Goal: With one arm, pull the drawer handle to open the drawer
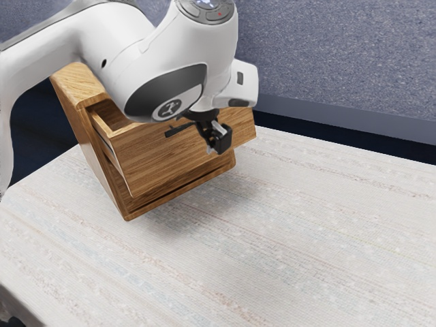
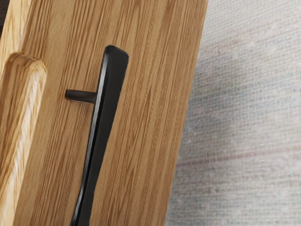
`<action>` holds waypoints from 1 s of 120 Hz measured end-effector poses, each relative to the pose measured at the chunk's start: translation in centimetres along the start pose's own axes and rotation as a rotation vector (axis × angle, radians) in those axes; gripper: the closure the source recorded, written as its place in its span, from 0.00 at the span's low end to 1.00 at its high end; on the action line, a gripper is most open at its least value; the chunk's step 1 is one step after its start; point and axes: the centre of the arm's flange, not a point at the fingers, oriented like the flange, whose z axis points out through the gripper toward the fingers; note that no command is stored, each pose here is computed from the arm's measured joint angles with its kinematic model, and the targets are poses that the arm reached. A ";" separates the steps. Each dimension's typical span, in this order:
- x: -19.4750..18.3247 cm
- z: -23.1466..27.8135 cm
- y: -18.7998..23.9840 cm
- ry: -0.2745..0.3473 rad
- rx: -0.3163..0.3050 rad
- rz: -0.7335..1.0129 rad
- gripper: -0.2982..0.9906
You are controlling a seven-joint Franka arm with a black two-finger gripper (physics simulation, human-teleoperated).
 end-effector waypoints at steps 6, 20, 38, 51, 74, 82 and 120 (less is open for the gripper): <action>0.2 0.2 0.3 -0.002 -0.001 0.004 0.25; 0.4 -0.2 1.4 0.006 -0.004 0.021 0.25; 0.9 -0.3 1.2 0.014 -0.003 0.016 0.25; 1.2 0.2 1.0 0.010 0.001 0.014 0.25; 1.3 0.3 0.8 0.008 0.006 0.014 0.25; 1.2 0.6 0.4 0.004 0.008 0.007 0.25; 1.6 2.9 1.0 -0.028 -0.001 0.016 0.23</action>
